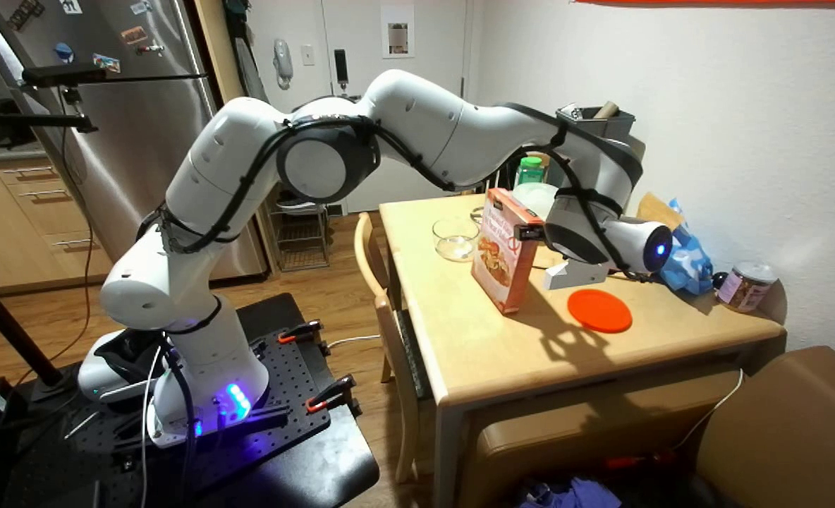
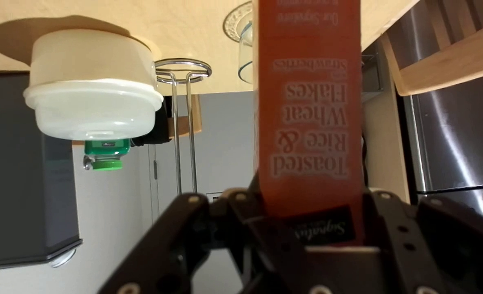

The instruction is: Pour some cereal into the clear bowl

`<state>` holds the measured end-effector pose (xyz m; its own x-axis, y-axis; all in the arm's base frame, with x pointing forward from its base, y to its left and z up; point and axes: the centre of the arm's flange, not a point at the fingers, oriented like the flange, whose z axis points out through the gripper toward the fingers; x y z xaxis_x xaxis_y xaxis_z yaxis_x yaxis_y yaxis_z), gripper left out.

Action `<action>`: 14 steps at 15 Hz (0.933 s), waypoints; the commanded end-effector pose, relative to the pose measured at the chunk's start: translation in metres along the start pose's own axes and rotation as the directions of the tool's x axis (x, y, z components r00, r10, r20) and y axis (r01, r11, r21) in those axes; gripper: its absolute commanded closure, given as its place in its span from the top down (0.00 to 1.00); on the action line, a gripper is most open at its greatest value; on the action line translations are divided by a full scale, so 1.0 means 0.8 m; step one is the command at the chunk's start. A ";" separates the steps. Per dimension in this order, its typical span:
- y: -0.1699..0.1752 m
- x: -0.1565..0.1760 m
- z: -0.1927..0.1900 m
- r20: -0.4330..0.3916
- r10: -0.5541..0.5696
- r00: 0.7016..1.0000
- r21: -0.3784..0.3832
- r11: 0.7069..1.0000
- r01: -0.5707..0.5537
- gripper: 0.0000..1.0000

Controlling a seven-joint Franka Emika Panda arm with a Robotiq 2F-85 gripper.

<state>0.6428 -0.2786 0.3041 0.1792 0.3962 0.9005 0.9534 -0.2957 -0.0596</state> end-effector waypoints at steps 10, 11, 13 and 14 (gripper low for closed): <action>-0.013 0.012 -0.014 -0.025 -0.031 0.999 0.017 0.999 0.032 0.75; -0.015 0.015 -0.016 -0.018 -0.035 0.999 0.019 0.999 0.036 0.82; -0.019 0.024 -0.022 0.003 -0.050 0.999 0.014 0.999 0.050 0.93; -0.023 0.032 -0.026 0.011 -0.058 0.998 0.008 0.998 0.057 1.00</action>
<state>0.6393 -0.2834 0.3120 0.1699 0.3947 0.9030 0.9555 -0.2902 -0.0529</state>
